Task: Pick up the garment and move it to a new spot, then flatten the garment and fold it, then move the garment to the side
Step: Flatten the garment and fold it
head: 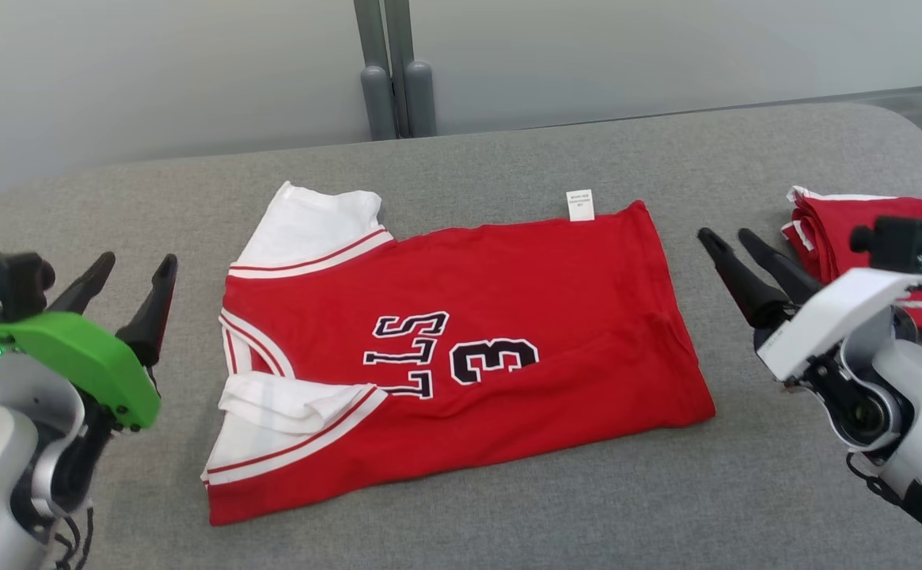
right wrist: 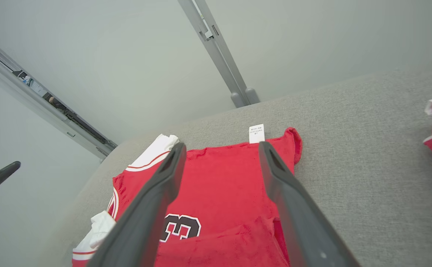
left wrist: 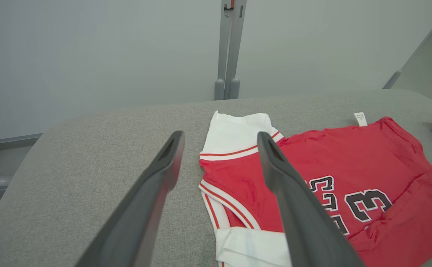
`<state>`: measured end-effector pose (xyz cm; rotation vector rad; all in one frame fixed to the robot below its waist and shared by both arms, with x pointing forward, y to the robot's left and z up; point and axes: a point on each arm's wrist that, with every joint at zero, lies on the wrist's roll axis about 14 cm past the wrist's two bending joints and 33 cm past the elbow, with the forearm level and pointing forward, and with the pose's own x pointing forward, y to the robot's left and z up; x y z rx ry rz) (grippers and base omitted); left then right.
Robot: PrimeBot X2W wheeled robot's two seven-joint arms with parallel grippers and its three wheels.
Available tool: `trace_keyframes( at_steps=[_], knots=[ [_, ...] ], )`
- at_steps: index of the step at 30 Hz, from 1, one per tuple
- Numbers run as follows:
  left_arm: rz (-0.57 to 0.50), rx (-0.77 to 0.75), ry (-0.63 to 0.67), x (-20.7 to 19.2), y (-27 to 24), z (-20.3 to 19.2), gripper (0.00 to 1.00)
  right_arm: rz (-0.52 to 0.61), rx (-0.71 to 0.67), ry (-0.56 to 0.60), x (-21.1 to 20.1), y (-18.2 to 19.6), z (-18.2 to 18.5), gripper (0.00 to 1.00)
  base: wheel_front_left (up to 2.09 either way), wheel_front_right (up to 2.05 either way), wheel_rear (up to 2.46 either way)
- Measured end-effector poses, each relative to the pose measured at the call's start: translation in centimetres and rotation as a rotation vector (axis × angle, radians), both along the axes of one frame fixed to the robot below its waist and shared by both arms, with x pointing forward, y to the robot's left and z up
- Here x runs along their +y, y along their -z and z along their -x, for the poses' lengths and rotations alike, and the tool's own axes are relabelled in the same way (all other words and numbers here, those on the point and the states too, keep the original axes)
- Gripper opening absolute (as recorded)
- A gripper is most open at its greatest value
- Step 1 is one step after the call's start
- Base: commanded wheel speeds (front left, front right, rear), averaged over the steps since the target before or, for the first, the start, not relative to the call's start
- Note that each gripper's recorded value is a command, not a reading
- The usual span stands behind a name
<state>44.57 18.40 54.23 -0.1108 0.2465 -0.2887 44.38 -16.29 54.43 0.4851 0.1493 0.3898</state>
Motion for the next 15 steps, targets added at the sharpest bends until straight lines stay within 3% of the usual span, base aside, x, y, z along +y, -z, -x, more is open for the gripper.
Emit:
trace_keyframes(
  at_steps=[7,15],
  knots=[
    [0.071,-0.166,-0.149,1.6,0.2,3.6,1.0,0.062,-0.07,0.094,-2.3,1.3,1.5,1.0,0.0,0.0,0.0],
    [0.098,-0.216,-0.272,2.6,1.1,6.5,1.0,0.094,-0.109,0.232,-4.5,3.1,4.4,1.0,0.0,0.0,0.0]
  ],
)
